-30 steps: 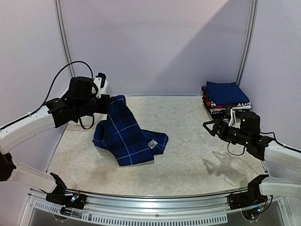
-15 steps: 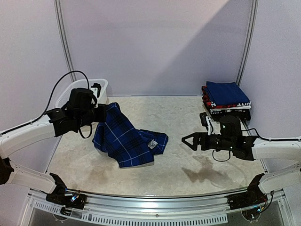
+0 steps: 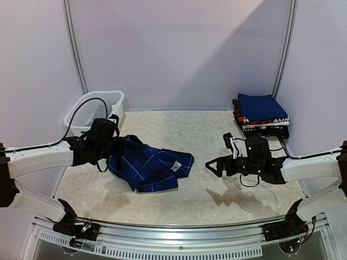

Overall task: Fold and stack the mixed laundry pile
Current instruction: Pick up the rectangle-folded shirt.

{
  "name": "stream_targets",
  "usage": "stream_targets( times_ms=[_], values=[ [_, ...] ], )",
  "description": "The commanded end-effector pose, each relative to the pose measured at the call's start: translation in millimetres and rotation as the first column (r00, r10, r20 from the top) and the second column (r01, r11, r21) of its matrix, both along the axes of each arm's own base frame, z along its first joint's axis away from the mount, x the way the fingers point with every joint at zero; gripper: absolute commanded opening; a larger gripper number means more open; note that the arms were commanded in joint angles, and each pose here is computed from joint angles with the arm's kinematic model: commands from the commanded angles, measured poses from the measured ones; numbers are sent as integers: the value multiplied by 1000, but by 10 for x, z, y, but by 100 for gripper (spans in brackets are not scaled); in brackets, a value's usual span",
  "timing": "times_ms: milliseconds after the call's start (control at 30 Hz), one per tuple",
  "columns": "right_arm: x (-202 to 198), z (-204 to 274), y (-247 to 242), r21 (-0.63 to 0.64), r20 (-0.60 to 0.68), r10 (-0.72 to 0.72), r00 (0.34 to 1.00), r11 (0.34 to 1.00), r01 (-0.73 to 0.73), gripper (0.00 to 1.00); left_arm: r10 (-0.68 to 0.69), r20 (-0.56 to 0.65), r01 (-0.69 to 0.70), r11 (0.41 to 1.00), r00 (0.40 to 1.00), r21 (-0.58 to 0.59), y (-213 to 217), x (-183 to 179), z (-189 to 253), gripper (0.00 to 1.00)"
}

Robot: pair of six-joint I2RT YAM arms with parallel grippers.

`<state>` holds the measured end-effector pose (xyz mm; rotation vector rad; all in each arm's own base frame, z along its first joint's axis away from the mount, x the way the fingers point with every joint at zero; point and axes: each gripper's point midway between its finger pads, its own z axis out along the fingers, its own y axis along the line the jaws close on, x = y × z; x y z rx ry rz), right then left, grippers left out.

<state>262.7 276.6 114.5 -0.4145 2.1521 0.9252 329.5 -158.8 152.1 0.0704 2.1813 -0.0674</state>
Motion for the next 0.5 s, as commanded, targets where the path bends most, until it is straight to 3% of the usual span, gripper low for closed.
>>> stream_targets(
  times_ms=[0,233,467],
  values=[
    [41,-84,3,-16,8,-12,1000,1000,12,99,26,-5,-26,1000,1000,-18,34,-34,-151,0],
    [87,-297,-38,-32,-74,-81,994,996,79,99,59,10,-59,998,998,-17,172,-130,-147,0],
    [29,-375,-9,11,-112,-71,991,997,73,99,76,94,-73,997,993,-35,276,-165,319,0]
  ],
)
